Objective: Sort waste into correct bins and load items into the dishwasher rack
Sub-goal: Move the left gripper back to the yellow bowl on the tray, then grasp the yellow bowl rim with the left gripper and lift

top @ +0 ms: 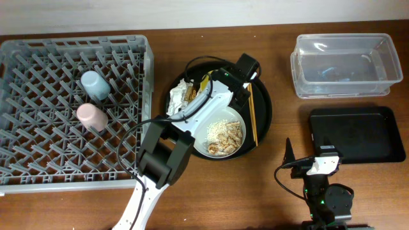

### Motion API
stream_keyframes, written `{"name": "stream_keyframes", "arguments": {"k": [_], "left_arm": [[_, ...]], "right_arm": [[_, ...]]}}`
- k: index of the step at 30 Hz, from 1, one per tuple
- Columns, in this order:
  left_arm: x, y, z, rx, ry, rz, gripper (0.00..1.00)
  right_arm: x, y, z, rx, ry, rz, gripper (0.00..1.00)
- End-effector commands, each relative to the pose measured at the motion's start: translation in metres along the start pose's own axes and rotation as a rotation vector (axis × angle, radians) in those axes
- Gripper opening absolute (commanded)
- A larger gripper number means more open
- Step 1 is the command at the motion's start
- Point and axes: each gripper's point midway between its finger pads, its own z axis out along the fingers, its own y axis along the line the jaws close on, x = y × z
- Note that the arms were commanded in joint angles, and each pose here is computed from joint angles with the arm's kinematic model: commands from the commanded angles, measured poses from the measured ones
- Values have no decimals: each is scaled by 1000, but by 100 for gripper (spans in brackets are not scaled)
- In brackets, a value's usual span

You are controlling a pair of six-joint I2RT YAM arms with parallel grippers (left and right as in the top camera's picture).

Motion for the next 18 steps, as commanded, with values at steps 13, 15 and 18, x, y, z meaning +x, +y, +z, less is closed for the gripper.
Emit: {"name": "stream_keyframes", "arguments": {"k": [13, 15, 18], "left_arm": [[-20, 2, -16, -4, -36, -17, 34], [-16, 2, -15, -4, -21, -16, 35], [-5, 0, -7, -4, 17, -9, 35]], "right_arm": [[3, 0, 0, 6, 6, -4, 99], [3, 0, 0, 6, 6, -4, 98], [3, 0, 0, 6, 6, -4, 98]]}}
